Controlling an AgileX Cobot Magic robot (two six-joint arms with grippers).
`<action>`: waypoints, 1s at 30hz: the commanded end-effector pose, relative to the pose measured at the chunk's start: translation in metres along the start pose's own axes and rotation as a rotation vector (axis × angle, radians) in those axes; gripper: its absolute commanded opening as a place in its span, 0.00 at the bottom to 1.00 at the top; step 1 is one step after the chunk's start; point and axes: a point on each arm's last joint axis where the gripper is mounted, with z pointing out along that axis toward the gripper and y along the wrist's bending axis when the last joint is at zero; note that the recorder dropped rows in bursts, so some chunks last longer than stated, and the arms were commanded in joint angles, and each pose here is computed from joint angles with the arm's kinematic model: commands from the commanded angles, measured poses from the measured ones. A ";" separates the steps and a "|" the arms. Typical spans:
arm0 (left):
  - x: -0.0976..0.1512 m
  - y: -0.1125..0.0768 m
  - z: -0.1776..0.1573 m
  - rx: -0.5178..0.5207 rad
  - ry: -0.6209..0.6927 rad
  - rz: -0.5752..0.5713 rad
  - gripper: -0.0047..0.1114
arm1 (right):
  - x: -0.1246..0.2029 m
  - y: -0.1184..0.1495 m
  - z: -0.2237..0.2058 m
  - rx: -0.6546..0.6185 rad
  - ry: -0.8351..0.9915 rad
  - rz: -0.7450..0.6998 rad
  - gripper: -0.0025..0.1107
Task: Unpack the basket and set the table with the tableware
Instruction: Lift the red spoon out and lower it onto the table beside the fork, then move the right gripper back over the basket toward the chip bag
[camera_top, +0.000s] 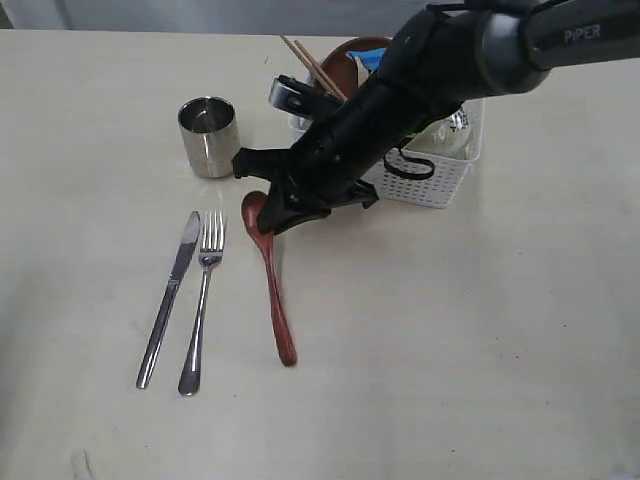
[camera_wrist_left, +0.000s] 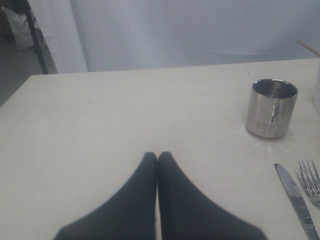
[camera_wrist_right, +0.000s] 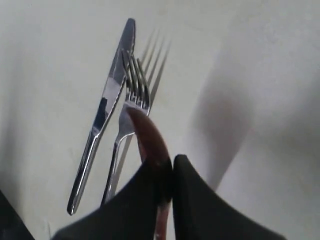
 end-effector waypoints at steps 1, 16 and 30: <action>0.001 0.000 0.000 0.002 0.001 -0.012 0.04 | -0.001 -0.001 0.001 0.003 -0.013 -0.044 0.02; 0.001 0.000 0.000 0.002 0.001 -0.012 0.04 | -0.023 0.024 -0.047 0.160 0.106 -0.341 0.45; 0.001 0.000 0.000 0.002 0.001 -0.012 0.04 | -0.039 0.010 -0.146 0.935 0.274 -0.817 0.45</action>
